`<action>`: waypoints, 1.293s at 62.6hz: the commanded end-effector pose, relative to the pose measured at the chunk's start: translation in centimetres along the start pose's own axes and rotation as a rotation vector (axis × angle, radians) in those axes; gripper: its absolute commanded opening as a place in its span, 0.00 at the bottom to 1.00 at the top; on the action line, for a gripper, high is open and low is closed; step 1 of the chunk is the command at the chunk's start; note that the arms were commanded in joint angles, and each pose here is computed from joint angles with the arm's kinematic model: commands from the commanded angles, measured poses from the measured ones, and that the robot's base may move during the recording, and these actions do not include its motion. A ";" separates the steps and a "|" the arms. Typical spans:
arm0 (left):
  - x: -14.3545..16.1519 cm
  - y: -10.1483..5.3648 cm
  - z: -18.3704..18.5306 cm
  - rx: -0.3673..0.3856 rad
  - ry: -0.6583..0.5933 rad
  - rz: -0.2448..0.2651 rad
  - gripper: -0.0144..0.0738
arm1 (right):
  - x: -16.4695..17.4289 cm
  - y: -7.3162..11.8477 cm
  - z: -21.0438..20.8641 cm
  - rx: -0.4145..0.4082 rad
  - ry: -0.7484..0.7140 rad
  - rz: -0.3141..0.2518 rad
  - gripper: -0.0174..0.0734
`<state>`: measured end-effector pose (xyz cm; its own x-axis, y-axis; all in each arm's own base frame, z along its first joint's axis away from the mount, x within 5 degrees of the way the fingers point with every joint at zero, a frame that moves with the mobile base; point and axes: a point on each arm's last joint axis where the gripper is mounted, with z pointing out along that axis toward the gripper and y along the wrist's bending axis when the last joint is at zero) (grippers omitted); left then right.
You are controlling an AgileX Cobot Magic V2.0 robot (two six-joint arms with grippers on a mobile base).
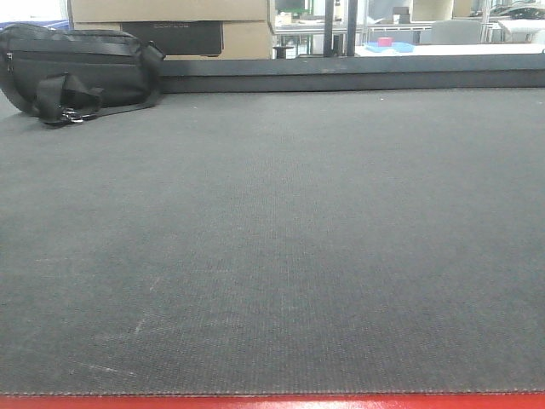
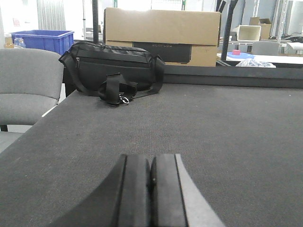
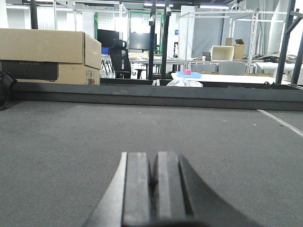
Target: Grab block from conveyor and place in blue bin
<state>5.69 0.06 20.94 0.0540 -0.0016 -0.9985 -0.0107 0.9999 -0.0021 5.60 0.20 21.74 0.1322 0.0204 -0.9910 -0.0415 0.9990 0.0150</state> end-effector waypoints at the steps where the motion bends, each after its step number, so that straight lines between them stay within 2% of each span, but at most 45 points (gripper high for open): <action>1: -0.3 0.0 0.0 -0.006 -0.021 -0.007 0.04 | -0.3 0.0 0.0 0.006 -0.035 -0.018 0.01; 10: -0.3 0.0 -0.1 -0.005 -0.027 -0.007 0.04 | -0.3 0.0 0.0 0.006 -0.038 -0.018 0.01; 18: -0.9 0.0 -0.1 -0.006 -0.090 -0.007 0.04 | -0.4 0.0 0.0 0.007 -0.039 -0.018 0.01; 28: -0.6 0.0 -0.1 -0.005 -0.041 -0.007 0.04 | -0.3 0.0 0.0 0.005 -0.029 -0.018 0.01; 32: -1.5 0.0 -0.2 -0.005 -0.033 -0.007 0.04 | -0.9 0.0 -0.1 0.000 -0.009 -0.018 0.01; 41: -6.2 0.0 -1.4 -0.002 -0.035 -0.007 0.04 | -6.0 0.3 -0.9 -0.020 -0.035 -0.019 0.01; 48: -9.3 0.0 -1.4 0.000 0.016 -0.007 0.04 | -8.3 0.5 -0.5 -0.039 0.103 -0.022 0.01; 54: -11.3 -0.1 -0.1 0.000 0.126 -0.007 0.04 | -10.4 0.7 0.7 -0.053 0.236 -0.024 0.01; 63: -13.7 -0.1 3.2 0.006 0.369 -0.017 0.04 | -12.7 0.8 3.8 -0.067 0.420 -0.024 0.01; 67: -14.5 -0.2 5.6 0.016 0.516 -0.035 0.04 | -12.8 0.9 5.9 -0.078 0.573 -0.023 0.01; 74: -15.0 -0.3 9.2 0.018 0.711 -0.035 0.04 | -12.4 1.0 8.8 -0.096 0.819 -0.021 0.01; 81: -15.4 -0.3 12.9 0.019 0.828 -0.036 0.04 | -12.0 1.1 11.5 -0.110 1.014 -0.018 0.01</action>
<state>15.17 -0.09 36.77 -0.6346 -0.0235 -0.7725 0.0002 0.9995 -0.0306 13.56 1.49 35.25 -0.6799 -0.0682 -0.7301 -0.1405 0.9893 0.0384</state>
